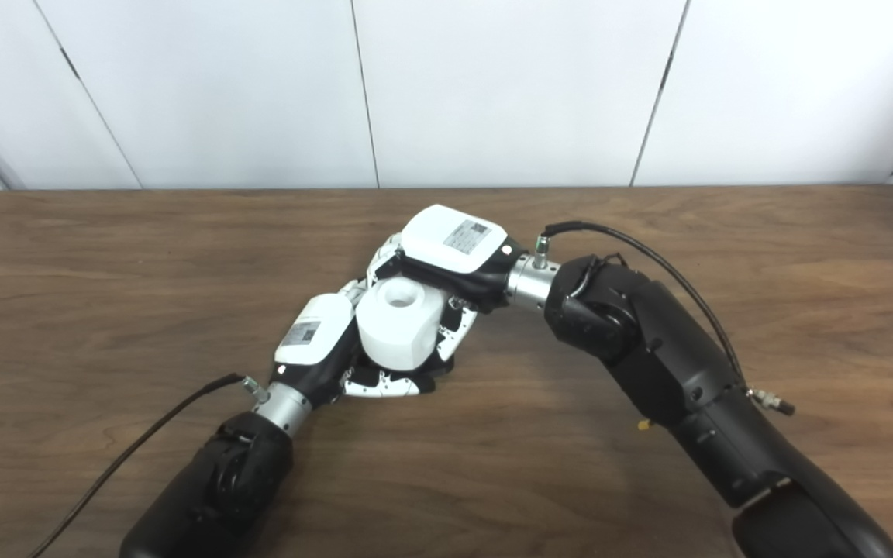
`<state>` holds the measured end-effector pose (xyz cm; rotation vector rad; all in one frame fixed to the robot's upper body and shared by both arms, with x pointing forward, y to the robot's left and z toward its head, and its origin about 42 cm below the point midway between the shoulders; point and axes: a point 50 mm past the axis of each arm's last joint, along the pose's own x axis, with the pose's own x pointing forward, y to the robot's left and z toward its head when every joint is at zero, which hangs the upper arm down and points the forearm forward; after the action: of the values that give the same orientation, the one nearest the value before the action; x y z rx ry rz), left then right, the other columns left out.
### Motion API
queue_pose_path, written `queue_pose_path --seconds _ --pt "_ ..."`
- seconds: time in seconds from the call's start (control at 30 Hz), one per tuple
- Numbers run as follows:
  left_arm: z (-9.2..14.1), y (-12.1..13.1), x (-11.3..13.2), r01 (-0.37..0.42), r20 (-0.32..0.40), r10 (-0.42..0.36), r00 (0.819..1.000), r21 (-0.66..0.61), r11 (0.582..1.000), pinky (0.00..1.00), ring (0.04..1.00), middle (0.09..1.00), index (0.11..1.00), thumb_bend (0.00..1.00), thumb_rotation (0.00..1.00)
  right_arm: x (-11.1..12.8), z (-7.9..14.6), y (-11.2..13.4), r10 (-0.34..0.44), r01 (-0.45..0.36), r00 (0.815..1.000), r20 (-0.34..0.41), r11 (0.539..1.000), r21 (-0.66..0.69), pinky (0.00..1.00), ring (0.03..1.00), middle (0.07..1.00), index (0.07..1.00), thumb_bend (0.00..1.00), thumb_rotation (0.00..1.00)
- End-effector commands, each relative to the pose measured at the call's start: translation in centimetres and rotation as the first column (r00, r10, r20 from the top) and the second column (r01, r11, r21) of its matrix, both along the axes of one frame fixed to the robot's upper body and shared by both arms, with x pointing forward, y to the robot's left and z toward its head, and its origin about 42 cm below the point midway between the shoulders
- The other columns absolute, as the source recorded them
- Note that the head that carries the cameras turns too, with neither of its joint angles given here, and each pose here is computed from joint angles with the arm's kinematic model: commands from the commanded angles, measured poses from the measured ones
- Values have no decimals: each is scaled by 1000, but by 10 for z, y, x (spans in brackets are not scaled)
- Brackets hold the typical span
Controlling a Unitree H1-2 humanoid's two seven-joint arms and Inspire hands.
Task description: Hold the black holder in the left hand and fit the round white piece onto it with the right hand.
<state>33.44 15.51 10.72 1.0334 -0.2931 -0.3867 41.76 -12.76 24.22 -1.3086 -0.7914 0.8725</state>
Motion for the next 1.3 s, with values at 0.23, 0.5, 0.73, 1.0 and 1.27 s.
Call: queue_pose_path --seconds 0.23,0.5,0.73,1.0,1.27 --pt "-58 -7 -38 34 -227 -13 974 88 996 953 946 879 483 524 56 6 2 2 44 -40 998 49 996 -75 722 749 708 482 523 133" --pt "-58 -9 -39 31 -230 -10 973 87 996 955 942 879 483 524 56 8 2 4 76 -67 992 101 994 -92 706 746 705 482 523 133" --pt "-57 -8 -39 30 -236 -11 972 78 997 963 948 880 483 524 56 4 1 6 91 -78 988 128 992 -100 727 756 707 482 521 133" --pt "-57 -8 -38 21 -247 -5 969 63 998 959 944 878 483 524 56 -3 1 -2 116 -96 978 171 988 -118 740 756 703 482 523 134" --pt "-55 -6 -36 20 -253 -2 967 71 997 949 958 884 484 524 57 -4 5 -12 137 -113 974 181 984 -137 736 744 695 481 523 133"
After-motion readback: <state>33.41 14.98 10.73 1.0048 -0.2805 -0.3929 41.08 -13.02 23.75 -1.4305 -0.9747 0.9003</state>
